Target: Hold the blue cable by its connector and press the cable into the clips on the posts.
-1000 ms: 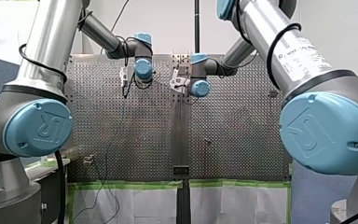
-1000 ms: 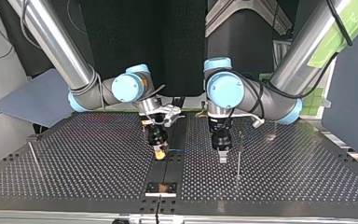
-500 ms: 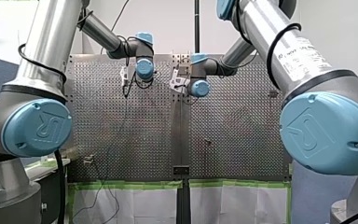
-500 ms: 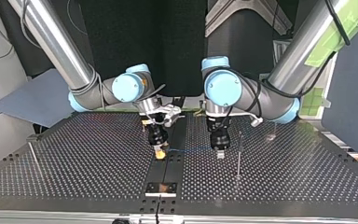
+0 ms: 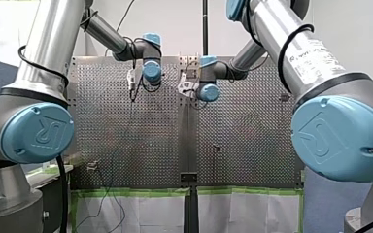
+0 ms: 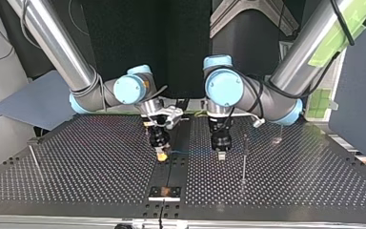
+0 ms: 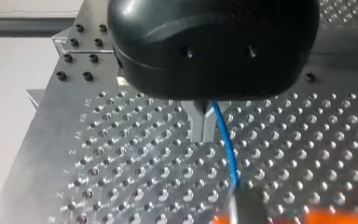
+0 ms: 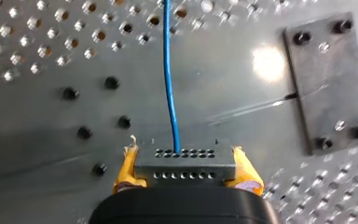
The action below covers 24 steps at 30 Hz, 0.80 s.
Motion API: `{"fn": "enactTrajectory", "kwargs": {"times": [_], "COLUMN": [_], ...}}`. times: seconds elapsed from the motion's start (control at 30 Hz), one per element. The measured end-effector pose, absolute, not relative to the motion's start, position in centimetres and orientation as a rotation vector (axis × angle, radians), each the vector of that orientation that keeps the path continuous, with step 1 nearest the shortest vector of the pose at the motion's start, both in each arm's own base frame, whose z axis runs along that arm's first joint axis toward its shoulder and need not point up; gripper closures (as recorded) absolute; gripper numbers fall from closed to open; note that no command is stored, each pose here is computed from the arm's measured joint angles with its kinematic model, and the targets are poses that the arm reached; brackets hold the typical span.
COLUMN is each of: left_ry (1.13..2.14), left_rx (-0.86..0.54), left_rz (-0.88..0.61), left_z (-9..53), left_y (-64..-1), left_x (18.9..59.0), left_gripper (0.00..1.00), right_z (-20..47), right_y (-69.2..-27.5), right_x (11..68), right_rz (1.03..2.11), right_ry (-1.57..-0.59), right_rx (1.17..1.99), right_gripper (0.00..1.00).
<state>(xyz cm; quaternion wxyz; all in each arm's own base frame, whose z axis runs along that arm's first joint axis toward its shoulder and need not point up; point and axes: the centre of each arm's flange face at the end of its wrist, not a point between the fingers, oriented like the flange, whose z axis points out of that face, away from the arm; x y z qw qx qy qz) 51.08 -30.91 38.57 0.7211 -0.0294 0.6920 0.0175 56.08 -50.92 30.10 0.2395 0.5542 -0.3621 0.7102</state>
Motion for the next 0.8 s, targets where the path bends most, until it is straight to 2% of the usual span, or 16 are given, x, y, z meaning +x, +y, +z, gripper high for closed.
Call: {"fn": "enactTrajectory", "kwargs": {"times": [0.27,0.47,0.8], "left_ry": [1.565,1.631,1.663], "left_rx": [-0.067,-0.015,0.018], "left_rz": [-0.013,-0.002,-0.010], "left_z": [36.4,31.8,26.7], "left_y": [-32.7,-34.1,-34.9], "left_x": [50.5,50.0,48.3], "left_gripper": [0.99,0.99,0.99], "right_z": [27.2,24.8,20.4], "right_y": [-51.2,-50.9,-49.4], "right_x": [54.1,52.7,50.3], "right_rz": [1.880,1.816,1.650], "right_ry": [-1.046,-1.075,-1.090], "right_rx": [1.547,1.577,1.635], "right_gripper": [1.00,1.00,1.00]}}
